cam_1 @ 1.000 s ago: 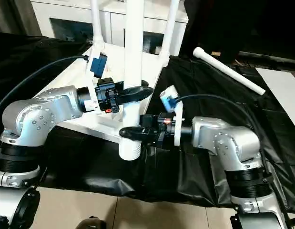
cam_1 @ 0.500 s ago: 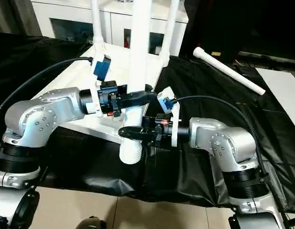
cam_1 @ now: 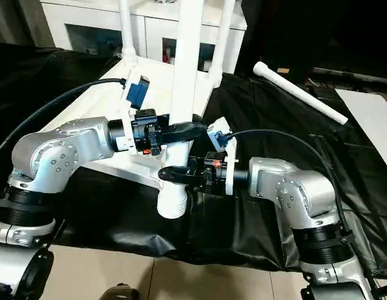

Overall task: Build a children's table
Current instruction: Pick table leg

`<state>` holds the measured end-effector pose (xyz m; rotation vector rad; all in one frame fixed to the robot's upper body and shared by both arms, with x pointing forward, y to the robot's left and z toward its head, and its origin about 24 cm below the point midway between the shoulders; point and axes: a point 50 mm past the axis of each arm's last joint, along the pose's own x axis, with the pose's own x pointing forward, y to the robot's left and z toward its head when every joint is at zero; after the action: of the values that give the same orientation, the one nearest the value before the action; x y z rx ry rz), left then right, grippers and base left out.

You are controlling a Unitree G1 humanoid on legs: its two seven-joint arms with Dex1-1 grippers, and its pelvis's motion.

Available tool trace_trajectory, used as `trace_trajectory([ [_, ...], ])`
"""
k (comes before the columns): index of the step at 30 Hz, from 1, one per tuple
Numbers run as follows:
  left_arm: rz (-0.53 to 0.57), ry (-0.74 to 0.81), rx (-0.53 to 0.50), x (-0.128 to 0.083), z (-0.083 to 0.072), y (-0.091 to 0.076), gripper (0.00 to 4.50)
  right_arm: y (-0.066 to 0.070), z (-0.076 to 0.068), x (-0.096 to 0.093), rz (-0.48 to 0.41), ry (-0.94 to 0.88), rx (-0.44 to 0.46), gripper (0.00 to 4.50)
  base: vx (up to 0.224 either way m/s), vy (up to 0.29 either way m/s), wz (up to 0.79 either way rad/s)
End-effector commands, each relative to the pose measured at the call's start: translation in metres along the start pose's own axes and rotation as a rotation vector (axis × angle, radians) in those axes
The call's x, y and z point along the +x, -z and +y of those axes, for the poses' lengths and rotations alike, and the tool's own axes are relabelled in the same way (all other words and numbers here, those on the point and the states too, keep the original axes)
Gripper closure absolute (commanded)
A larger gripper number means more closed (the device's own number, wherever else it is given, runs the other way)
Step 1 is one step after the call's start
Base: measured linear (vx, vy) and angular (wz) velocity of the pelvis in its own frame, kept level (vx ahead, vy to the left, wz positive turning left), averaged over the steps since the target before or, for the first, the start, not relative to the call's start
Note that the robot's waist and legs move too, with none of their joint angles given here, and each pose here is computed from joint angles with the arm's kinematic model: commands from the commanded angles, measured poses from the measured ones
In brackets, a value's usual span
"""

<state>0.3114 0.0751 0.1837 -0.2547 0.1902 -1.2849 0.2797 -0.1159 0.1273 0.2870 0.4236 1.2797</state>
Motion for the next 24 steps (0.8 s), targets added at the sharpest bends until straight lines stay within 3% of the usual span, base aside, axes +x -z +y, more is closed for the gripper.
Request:
trace_trajectory([
  [1, -0.035, -0.227, 0.052, -0.001, 0.02, -0.02, 2.64, 0.002, 0.001, -0.001, 0.012, 0.021, -0.009, 2.64, 0.0, 0.0, 0.0],
  [3, -0.025, -0.283, 0.055, -0.006, 0.028, -0.021, 1.94, -0.001, -0.005, -0.001, -0.025, 0.088, -0.034, 2.65, 0.0, 0.0, 0.0],
  [6, -0.027, -0.342, 0.056, -0.013, 0.037, -0.022, 1.91, -0.01, -0.02, -0.004, -0.112, 0.242, -0.065, 2.66, 0.0, 0.0, 0.0],
  [8, -0.03, -0.368, 0.034, -0.02, 0.042, -0.021, 1.61, -0.017, -0.034, -0.01, -0.173, 0.39, -0.09, 2.66, 0.0, 0.0, 0.0],
  [11, -0.014, -0.445, 0.084, -0.029, 0.052, -0.019, 1.53, -0.02, -0.044, -0.016, -0.258, 0.5, -0.063, 2.67, 0.0, 0.0, 0.0],
  [13, 0.023, -0.494, 0.179, -0.037, 0.06, -0.019, 1.46, -0.022, -0.052, -0.022, -0.307, 0.599, -0.061, 2.67, 0.0, 0.0, 0.0],
  [16, 0.199, -0.54, 0.379, -0.05, 0.071, -0.011, 1.38, -0.021, -0.062, -0.034, -0.364, 0.735, -0.053, 2.67, 0.0, 0.0, 0.0],
  [17, 0.364, -0.473, 0.499, -0.055, 0.071, 0.0, 1.38, -0.021, -0.066, -0.041, -0.379, 0.799, -0.061, 2.67, 0.0, 0.0, 0.0],
  [18, 0.364, -0.473, 0.499, -0.055, 0.071, 0.0, 1.38, -0.021, -0.066, -0.041, -0.379, 0.799, -0.061, 2.67, 0.0, 0.0, 0.0],
  [19, 0.523, -0.355, 0.541, -0.06, 0.069, 0.017, 1.38, -0.019, -0.066, -0.041, -0.36, 0.8, -0.081, 2.67, 0.0, 0.0, 0.0],
  [20, 0.523, -0.355, 0.541, -0.06, 0.069, 0.017, 1.38, -0.019, -0.066, -0.041, -0.36, 0.8, -0.081, 2.67, 0.0, 0.0, 0.0],
  [21, 0.655, -0.264, 0.55, -0.066, 0.069, 0.033, 1.38, -0.018, -0.062, -0.038, -0.344, 0.761, -0.094, 2.67, 0.0, 0.0, 0.0],
  [24, 0.718, -0.219, 0.557, -0.07, 0.071, 0.04, 1.38, -0.018, -0.056, -0.033, -0.33, 0.7, -0.105, 2.67, 0.0, 0.0, 0.0],
])
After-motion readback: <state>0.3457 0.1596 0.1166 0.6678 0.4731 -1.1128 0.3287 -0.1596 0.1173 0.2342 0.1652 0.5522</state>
